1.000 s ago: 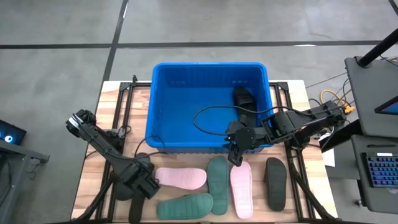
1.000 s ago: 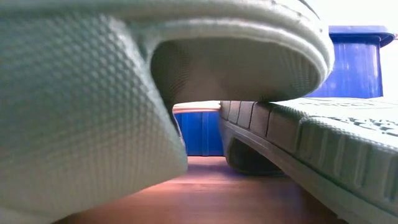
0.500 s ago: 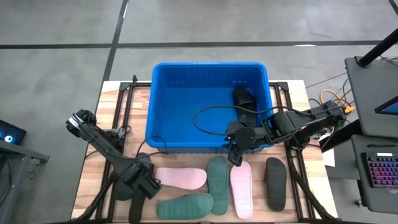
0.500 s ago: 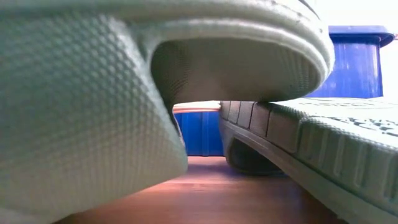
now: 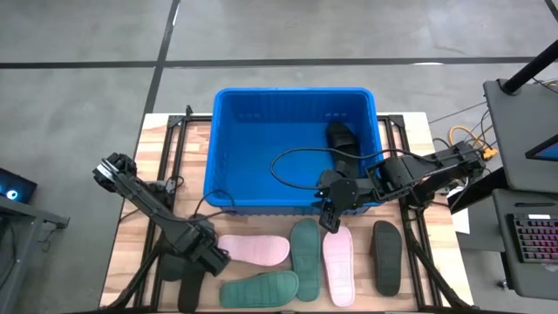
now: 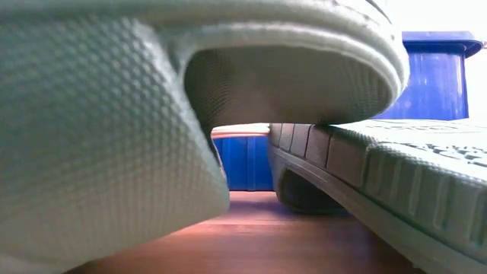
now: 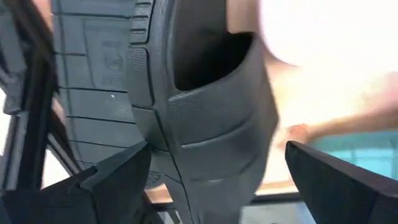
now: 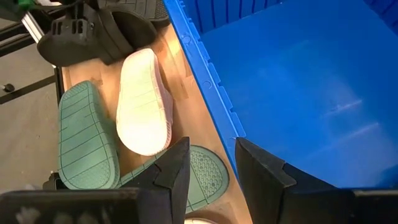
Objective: Pick and place slides into bin
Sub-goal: Put the black slide into the bin
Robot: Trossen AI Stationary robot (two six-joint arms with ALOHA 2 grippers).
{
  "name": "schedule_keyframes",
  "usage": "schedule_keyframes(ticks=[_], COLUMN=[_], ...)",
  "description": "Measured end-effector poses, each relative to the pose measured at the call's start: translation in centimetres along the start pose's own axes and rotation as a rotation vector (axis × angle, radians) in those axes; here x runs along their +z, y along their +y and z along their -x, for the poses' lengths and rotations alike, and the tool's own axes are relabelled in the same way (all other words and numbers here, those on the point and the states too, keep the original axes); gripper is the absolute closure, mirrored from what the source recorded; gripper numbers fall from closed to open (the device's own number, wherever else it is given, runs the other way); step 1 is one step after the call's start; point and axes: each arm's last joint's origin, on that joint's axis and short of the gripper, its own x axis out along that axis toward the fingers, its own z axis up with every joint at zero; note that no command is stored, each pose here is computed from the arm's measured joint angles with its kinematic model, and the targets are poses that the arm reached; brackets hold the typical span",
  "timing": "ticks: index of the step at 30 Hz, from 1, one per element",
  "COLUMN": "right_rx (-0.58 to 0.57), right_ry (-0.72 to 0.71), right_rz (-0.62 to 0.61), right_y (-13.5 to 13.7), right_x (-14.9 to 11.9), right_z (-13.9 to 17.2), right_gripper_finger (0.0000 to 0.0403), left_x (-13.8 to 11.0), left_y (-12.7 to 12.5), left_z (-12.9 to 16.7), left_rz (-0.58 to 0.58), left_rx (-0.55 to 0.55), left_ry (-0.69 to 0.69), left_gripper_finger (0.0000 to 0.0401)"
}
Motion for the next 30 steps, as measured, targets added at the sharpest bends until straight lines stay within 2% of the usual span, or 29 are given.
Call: schedule_keyframes(ticks=[5, 10, 13, 21, 26, 30], right_rx=[0.000, -0.001, 0.000, -0.001, -0.001, -0.001], right_ry=[0.000, 0.001, 0.001, 0.001, 0.001, 0.001], right_rz=[0.000, 0.000, -0.001, 0.001, 0.003, 0.005], right_y=[0.0, 0.0, 0.0, 0.0, 0.0, 0.0], right_x=[0.0, 0.0, 0.0, 0.0, 0.0, 0.0], right_z=[0.0, 0.0, 0.0, 0.0, 0.0, 0.0], right_gripper_finger=[0.0284, 0.0284, 0.0284, 0.0284, 0.0284, 0.0284], left_x=[0.4, 0.5, 0.6, 0.4, -0.2, -0.5], left_y=[0.4, 0.4, 0.5, 0.5, 0.5, 1.2], left_z=[-1.0, -1.4, -1.4, -0.9, 1.3, 3.4], left_rz=[0.010, 0.002, -0.004, -0.019, -0.027, -0.026], left_rx=[0.041, 0.039, 0.050, 0.043, 0.027, 0.061], left_ry=[0.003, -0.006, -0.015, 0.005, 0.036, 0.021], left_gripper_finger=[0.0060, 0.0100, 0.0143, 0.0287, 0.0291, 0.0291])
